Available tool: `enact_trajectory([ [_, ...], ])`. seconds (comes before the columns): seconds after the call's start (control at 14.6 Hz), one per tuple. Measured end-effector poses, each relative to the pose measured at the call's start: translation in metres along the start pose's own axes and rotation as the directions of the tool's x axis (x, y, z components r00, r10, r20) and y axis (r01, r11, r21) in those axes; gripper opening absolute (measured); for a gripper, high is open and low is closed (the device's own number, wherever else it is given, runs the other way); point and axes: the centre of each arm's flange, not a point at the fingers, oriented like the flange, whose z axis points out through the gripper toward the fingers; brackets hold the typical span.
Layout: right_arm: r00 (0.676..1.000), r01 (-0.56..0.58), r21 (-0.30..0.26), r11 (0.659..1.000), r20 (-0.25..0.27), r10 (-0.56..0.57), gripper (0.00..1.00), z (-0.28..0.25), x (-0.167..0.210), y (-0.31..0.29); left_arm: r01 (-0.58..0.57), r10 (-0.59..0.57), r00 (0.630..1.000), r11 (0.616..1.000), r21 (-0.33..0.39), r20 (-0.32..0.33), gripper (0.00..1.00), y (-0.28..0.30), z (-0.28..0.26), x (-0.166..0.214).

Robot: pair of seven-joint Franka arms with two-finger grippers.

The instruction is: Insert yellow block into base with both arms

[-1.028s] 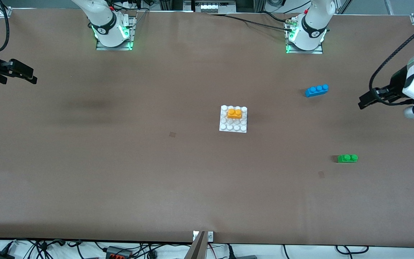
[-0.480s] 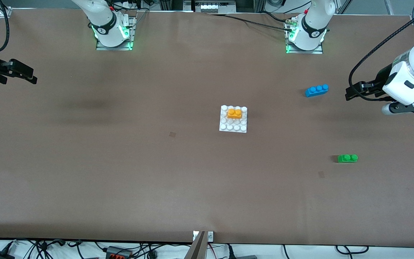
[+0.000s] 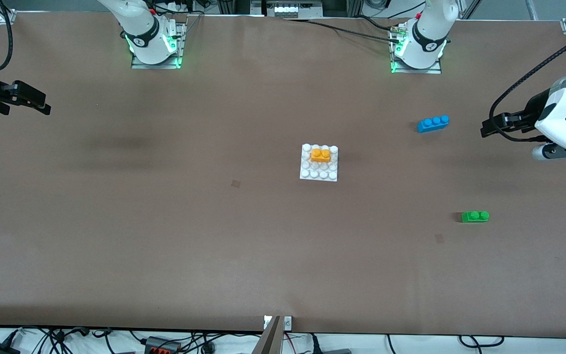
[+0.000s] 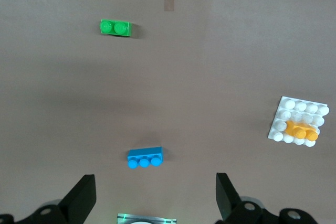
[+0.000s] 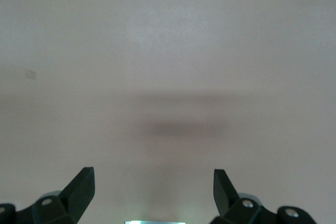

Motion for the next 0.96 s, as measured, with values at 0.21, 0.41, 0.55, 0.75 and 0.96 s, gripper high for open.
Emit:
enact_trajectory([
  [0.21, 1.000, 0.000, 0.000, 1.000, 0.000, 0.000, 1.00, 0.000, 0.000, 0.000, -0.012, 0.012, 1.000, 1.000, 0.002, -0.002, 1.00, 0.006, -0.001, -0.002],
  [0.41, 1.000, -0.001, 0.000, 1.000, 0.000, 0.001, 1.00, 0.000, 0.000, 0.000, -0.040, 0.040, 0.999, 0.999, 0.008, -0.004, 1.00, 0.022, -0.001, -0.006],
  [0.55, 1.000, -0.001, 0.000, 1.000, 0.001, 0.001, 1.00, 0.000, 0.000, 0.000, -0.038, 0.038, 0.999, 0.999, 0.012, -0.004, 1.00, 0.022, -0.001, -0.006],
  [0.75, 1.000, -0.001, 0.000, 1.000, 0.001, 0.001, 1.00, 0.000, 0.000, 0.000, -0.015, 0.015, 1.000, 1.000, 0.009, -0.005, 1.00, 0.009, -0.002, -0.003],
  [0.96, 1.000, -0.001, 0.000, 1.000, 0.001, 0.001, 1.00, 0.000, 0.000, 0.000, -0.006, 0.007, 1.000, 1.000, 0.008, -0.005, 1.00, 0.004, -0.002, -0.002],
])
